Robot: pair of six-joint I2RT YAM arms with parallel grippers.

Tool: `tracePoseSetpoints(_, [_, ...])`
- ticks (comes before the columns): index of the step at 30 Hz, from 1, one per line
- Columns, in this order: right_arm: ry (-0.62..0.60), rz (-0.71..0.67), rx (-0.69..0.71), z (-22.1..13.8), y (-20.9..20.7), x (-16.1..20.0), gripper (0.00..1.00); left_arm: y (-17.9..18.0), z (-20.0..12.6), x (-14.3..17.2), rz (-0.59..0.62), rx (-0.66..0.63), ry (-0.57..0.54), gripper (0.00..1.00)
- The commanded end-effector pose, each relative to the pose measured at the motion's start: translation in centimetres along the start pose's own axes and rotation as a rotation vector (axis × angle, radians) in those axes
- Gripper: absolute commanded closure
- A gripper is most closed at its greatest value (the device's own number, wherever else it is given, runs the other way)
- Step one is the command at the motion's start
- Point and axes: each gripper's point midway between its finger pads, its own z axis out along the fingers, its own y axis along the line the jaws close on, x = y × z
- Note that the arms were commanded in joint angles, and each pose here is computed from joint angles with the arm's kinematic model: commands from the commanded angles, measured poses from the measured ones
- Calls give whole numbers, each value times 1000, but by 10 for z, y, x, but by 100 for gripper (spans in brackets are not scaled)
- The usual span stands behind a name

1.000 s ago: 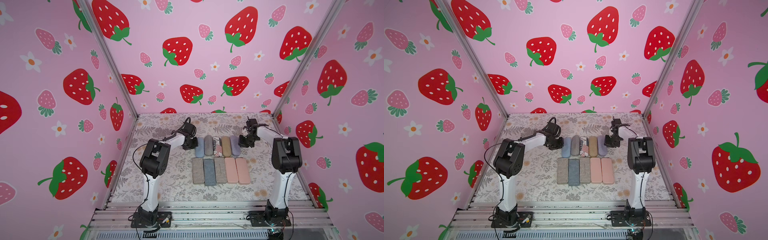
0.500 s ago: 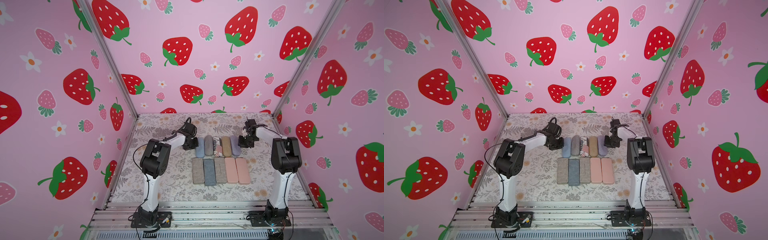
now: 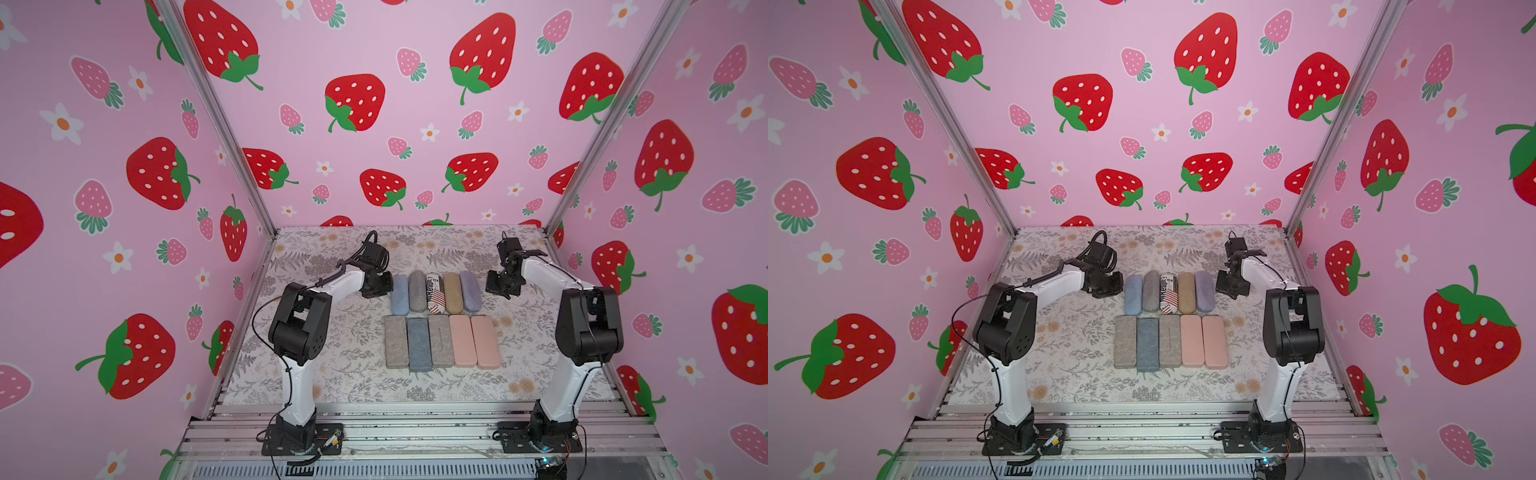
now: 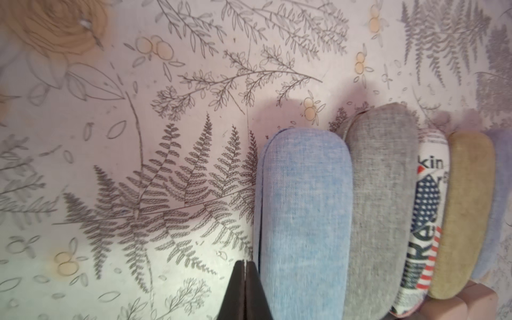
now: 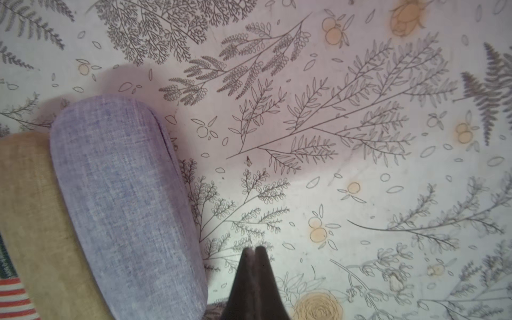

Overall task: Close the glasses case
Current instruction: Move the glasses case to the center of the board, then reset both arms

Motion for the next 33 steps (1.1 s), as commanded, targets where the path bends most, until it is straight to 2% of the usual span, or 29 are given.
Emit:
tracePoseSetpoints(1, [-2, 33, 22, -12, -11, 13, 96, 10, -14, 4, 11, -45, -18, 100])
tracePoseSetpoints(7, [-43, 61, -3, -33, -21, 33, 94, 15, -33, 20, 13, -37, -43, 100])
tracePoseSetpoints(9, [-51, 68, -13, -38, -24, 40, 92, 16, -41, 24, 18, -37, -54, 96])
tracePoseSetpoints(11, [-56, 74, -25, -43, -26, 47, 90, 19, -48, 30, 26, -44, -63, 81])
tracePoseSetpoints(14, [-68, 86, -43, -51, -29, 58, 83, 23, -60, 37, 37, -57, -87, 46])
tracePoseSetpoints(15, [-76, 91, -51, -53, -30, 62, 75, 25, -65, 40, 41, -61, -94, 35])
tracePoseSetpoints(16, [-85, 100, -53, -56, -32, 66, 61, 27, -67, 43, 46, -68, -98, 27])
tracePoseSetpoints(17, [-93, 108, -56, -58, -34, 69, 47, 29, -70, 45, 47, -72, -104, 17])
tracePoseSetpoints(18, [-101, 116, -61, -60, -35, 72, 26, 31, -74, 47, 51, -75, -113, 3])
tracePoseSetpoints(19, [-106, 123, -63, -62, -37, 75, 0, 32, -78, 49, 56, -77, -122, 1])
tracePoseSetpoints(26, [-179, 161, -67, -76, -49, 91, 1, 46, -108, 61, 94, -95, -217, 1])
tracePoseSetpoints(33, [-425, 191, -143, -107, -57, 81, 1, 92, -144, 59, 94, -262, -369, 0])
